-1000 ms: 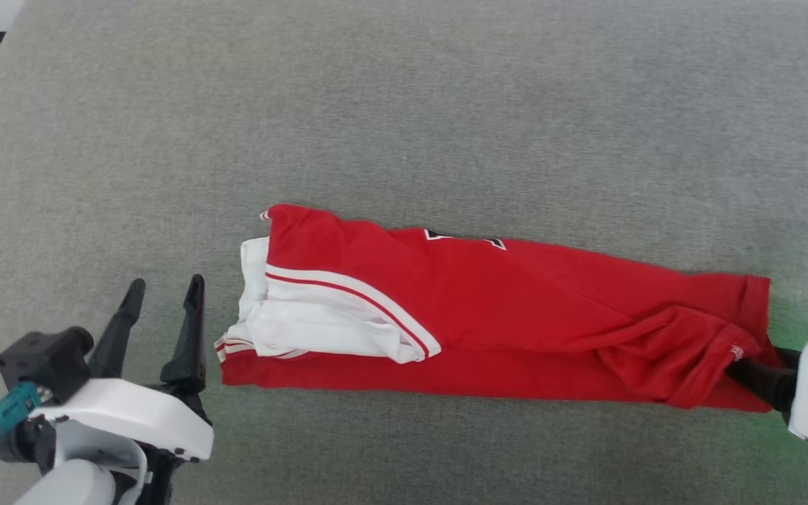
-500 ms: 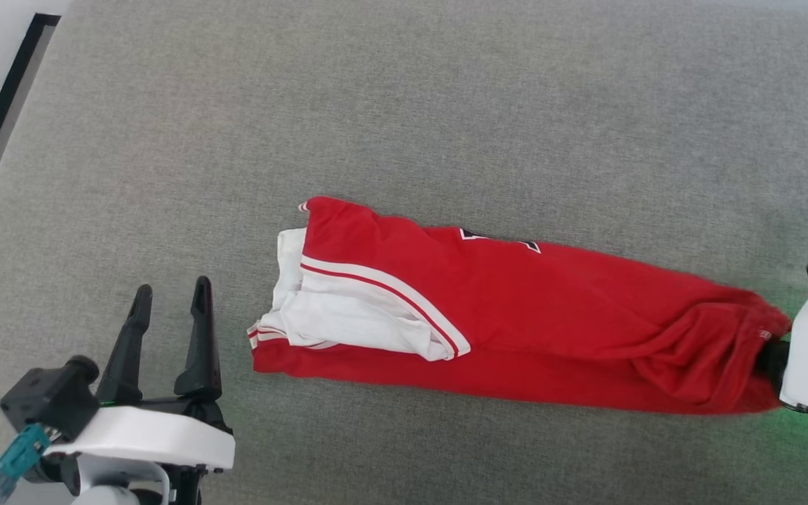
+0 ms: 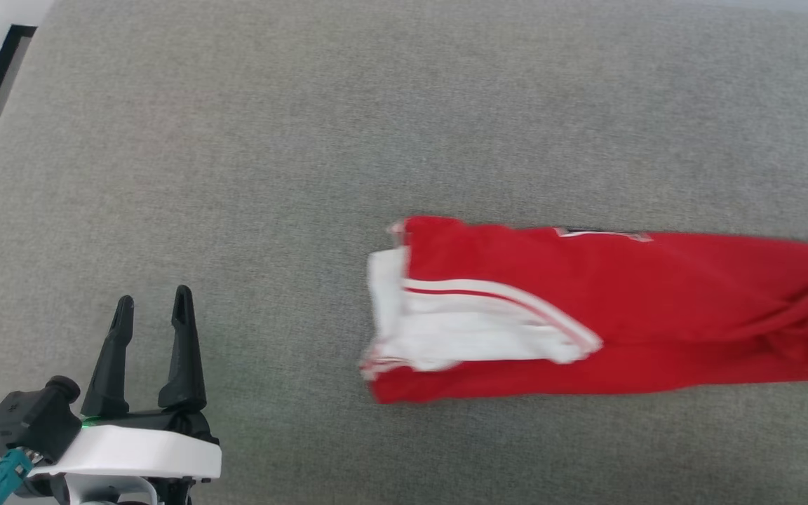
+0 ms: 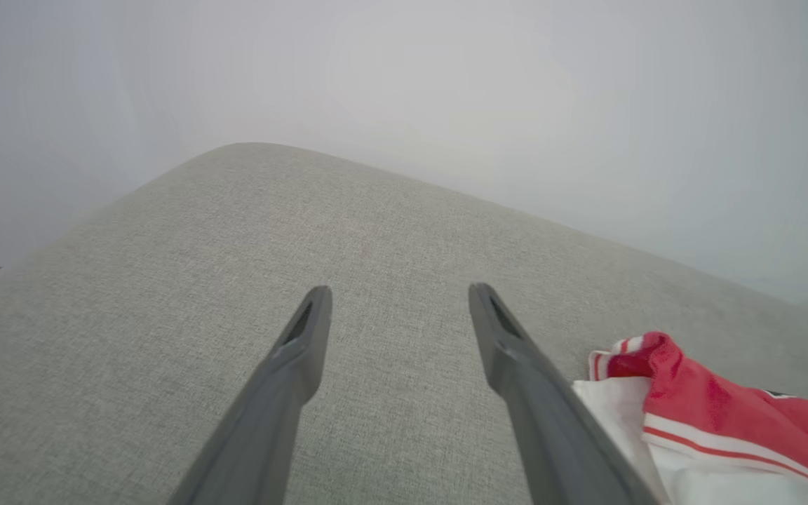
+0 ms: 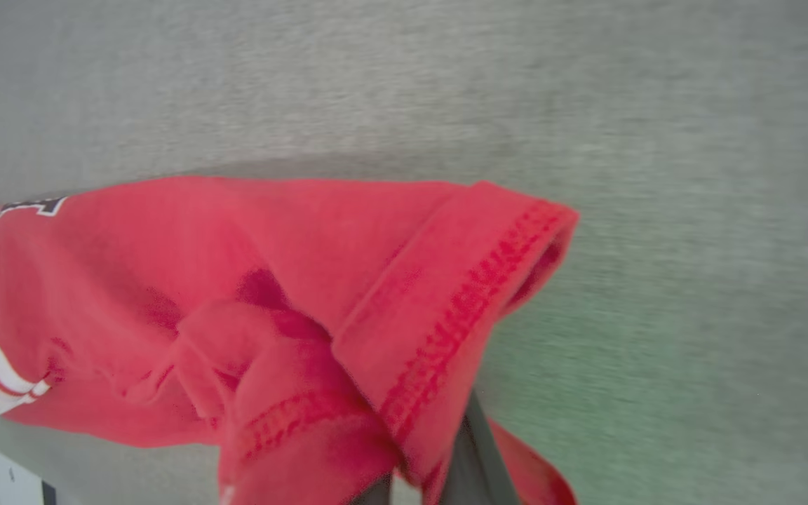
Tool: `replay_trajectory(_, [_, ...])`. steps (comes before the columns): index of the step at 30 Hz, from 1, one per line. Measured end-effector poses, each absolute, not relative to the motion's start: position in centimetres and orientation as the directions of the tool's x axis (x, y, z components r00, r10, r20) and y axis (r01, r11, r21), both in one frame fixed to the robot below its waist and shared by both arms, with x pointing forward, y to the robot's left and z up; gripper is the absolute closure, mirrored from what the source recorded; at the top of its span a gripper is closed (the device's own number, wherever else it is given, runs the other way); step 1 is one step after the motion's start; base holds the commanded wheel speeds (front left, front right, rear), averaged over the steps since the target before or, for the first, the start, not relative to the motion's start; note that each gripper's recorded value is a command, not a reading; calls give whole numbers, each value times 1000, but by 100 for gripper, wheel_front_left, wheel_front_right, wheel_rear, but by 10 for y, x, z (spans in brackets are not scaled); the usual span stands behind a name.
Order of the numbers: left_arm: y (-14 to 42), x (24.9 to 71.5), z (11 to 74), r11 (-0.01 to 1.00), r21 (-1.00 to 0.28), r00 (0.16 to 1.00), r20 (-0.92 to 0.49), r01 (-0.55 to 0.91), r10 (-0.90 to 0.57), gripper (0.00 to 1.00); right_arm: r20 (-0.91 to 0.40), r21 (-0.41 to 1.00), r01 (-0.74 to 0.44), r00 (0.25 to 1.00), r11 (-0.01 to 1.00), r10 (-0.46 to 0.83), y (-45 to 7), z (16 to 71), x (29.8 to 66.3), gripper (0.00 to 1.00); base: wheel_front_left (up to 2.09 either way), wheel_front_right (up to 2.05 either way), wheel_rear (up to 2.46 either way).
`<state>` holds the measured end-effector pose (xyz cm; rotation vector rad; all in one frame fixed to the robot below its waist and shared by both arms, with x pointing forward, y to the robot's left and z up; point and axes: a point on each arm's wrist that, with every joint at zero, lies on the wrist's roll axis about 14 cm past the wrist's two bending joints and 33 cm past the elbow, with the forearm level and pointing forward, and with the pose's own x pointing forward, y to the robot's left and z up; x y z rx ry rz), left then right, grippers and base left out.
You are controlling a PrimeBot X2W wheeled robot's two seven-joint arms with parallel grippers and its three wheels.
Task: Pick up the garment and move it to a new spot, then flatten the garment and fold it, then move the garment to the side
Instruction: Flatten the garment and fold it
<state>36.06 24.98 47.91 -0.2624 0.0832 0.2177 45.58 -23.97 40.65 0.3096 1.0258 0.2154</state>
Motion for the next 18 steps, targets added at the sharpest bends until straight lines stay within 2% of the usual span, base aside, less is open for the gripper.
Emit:
replay_trajectory(5, [249,363,476,943,-253,975,-107,-215,193,0,-826,265,54,528,963,198,-283,410,459,100,0,0,0])
replay_trajectory(8, [251,362,475,942,-254,975,-105,-218,198,0,-817,273,72,545,959,191,-288,415,461,100,0,0,0])
replay_trajectory(12, [253,359,475,943,-253,976,-98,-215,196,0,-790,318,43,565,947,240,-278,428,461,100,0,0,0])
replay_trajectory(16, [253,356,478,945,-250,977,-88,-209,193,0,-726,415,-65,578,907,374,-240,449,455,100,0,0,0])
replay_trajectory(18, [254,354,478,946,-248,977,-87,-209,194,0,-718,420,-95,573,903,394,-233,453,451,100,0,0,0])
